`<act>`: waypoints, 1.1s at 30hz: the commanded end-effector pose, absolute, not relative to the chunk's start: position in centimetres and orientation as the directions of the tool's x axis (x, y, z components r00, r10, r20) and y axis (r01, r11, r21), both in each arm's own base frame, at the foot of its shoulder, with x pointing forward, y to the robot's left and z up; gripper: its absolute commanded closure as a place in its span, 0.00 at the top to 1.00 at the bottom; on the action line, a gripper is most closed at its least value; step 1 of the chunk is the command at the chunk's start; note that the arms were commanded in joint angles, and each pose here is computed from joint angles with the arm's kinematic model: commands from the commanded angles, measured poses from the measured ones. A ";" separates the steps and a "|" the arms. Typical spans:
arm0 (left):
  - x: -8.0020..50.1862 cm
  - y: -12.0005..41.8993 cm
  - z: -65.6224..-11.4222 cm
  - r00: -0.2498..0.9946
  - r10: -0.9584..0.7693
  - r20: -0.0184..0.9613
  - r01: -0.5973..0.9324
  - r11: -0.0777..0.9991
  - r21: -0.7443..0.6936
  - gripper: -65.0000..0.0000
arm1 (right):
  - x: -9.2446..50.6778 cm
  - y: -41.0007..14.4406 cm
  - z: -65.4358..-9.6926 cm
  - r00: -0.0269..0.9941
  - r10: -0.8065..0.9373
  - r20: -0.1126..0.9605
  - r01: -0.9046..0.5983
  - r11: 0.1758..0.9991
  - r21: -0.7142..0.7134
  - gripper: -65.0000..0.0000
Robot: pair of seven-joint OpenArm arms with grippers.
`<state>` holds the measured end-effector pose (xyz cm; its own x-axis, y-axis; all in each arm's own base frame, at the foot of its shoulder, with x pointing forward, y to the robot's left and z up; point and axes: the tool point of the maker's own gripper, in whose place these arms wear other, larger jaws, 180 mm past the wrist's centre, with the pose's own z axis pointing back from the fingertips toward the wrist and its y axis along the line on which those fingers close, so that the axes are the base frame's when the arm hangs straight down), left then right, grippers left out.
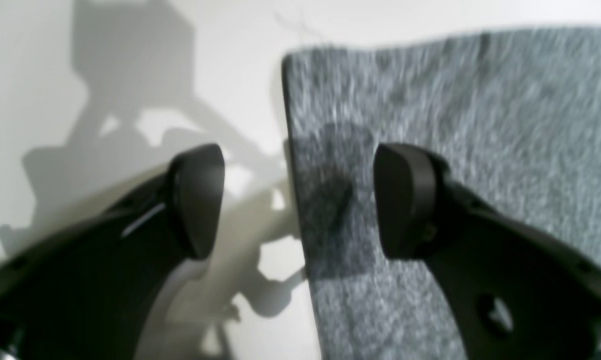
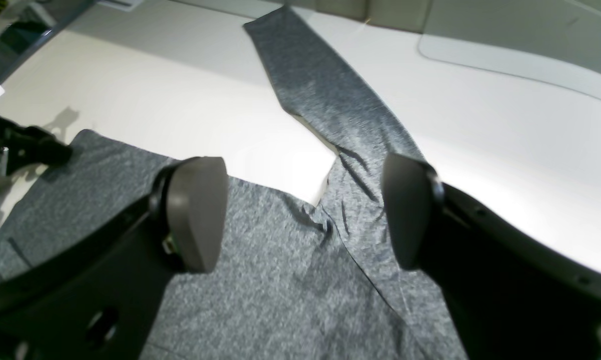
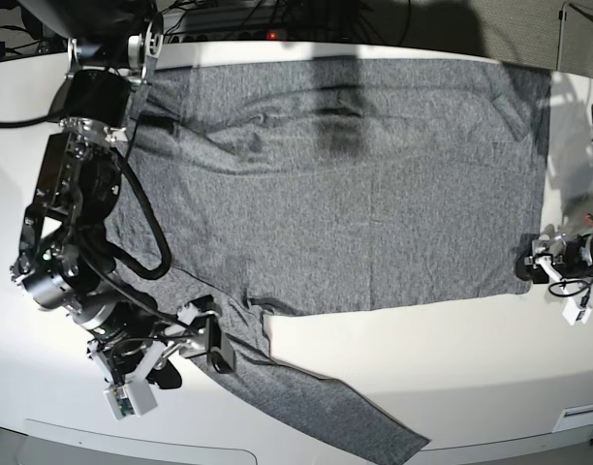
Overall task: Fold the T-shirt properly
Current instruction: 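Move both grippers to the shirt hem corners and grasp them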
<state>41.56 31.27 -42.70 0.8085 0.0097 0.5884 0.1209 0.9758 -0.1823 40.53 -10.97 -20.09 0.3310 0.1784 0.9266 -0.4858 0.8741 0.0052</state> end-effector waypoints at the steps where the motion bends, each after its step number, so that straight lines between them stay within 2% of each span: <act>1: 43.2 32.2 -40.5 0.763 0.023 0.646 0.119 0.977 -0.174 0.69 | 40.9 -10.7 -18.1 0.273 0.162 0.948 -0.500 0.866 -0.004 0.73; 6: 43.5 32.0 -40.5 0.720 0.049 0.692 0.114 0.976 -0.187 0.69 | 40.8 -10.7 -18.2 0.278 0.165 0.946 -0.501 0.866 -0.003 0.73; 11: 43.4 31.0 -41.0 0.725 0.051 0.687 0.122 0.972 -0.201 0.69 | 40.8 -10.7 -18.3 0.286 0.169 0.943 -0.501 0.866 -0.003 0.73; 21: 43.1 24.0 -43.9 0.757 0.055 0.651 0.183 0.939 -0.292 0.69 | 40.7 -10.8 -18.7 0.303 0.179 0.936 -0.501 0.866 -0.003 0.73; 29: 42.0 23.3 -44.8 0.805 0.031 0.593 0.188 0.934 -0.304 0.69 | 40.6 -10.9 -19.1 0.321 0.190 0.928 -0.501 0.866 -0.004 0.73; 33: 41.6 22.9 -44.9 0.828 0.075 0.556 0.156 0.921 -0.357 0.69 | 40.6 -10.8 -19.0 0.320 0.190 0.928 -0.501 0.866 -0.004 0.73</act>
<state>42.71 22.85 -44.09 0.7814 0.1264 0.6111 0.1428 0.9170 -0.3723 40.05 -11.02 -21.08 0.3816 0.2011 0.9022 -0.4925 0.8702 0.0143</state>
